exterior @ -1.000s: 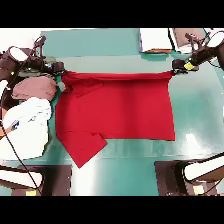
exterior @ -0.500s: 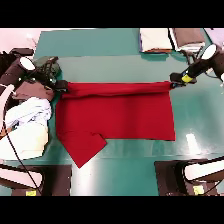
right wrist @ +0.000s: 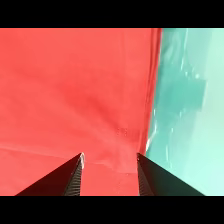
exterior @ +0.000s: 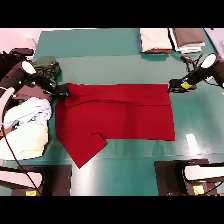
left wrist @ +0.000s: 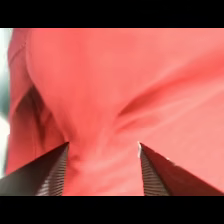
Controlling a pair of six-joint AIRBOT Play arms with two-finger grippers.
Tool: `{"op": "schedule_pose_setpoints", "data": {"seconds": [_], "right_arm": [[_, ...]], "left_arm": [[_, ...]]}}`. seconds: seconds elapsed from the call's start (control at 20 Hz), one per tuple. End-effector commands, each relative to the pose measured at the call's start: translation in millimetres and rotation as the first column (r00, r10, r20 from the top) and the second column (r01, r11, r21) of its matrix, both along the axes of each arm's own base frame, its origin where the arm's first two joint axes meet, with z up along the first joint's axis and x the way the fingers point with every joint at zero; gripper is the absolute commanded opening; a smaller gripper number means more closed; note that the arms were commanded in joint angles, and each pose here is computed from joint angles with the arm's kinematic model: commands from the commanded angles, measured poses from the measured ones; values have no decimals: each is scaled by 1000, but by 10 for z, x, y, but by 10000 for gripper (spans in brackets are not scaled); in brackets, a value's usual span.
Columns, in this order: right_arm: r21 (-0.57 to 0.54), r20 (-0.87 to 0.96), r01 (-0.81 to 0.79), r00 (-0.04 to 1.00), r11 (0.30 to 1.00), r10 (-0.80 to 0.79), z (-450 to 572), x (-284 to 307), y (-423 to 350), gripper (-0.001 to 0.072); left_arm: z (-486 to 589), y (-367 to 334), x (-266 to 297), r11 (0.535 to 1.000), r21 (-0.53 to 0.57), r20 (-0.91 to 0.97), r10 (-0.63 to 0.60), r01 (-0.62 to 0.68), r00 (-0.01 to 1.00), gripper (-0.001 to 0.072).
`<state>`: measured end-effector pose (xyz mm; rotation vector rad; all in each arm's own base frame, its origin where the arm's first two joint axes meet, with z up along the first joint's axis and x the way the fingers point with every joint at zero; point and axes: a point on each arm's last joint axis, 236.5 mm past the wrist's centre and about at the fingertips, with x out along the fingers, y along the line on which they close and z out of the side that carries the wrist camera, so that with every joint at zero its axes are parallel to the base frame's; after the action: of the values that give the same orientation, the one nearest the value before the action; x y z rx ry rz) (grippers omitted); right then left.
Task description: Fold the shirts.
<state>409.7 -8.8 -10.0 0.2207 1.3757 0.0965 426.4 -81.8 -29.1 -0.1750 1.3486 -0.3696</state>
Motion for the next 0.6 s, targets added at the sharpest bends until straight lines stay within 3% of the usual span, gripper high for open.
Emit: {"op": "schedule_pose_setpoints", "data": {"seconds": [0.0, 0.2, 0.25, 0.3, 0.45, 0.55], "right_arm": [[-1, 26, -6, 1000, 1000, 6, 310, -129, -22, 389], [26, -103, 52, 993, 998, -49, 212, -892, -209, 389], [38, -151, 84, 986, 996, -77, 107, -1125, -246, 393], [50, -194, 112, 976, 992, -100, -24, -1369, -276, 460], [94, -333, 200, 929, 975, -159, -429, -2039, -234, 469], [180, -381, 235, 912, 955, -153, -604, -2278, -31, 469]], "left_arm": [[353, 236, -93, 995, 98, 53, 32, -37, 998, 517], [582, 367, -681, 987, 155, 47, 41, -48, 998, 517], [573, 354, -839, 987, 146, 38, 64, -69, 997, 517], [557, 316, -1013, 989, 127, 28, 79, -82, 997, 517], [487, 172, -1438, 994, 63, -1, 94, -94, 996, 517], [449, 76, -1628, 995, 22, -27, 101, -100, 995, 517]]}}
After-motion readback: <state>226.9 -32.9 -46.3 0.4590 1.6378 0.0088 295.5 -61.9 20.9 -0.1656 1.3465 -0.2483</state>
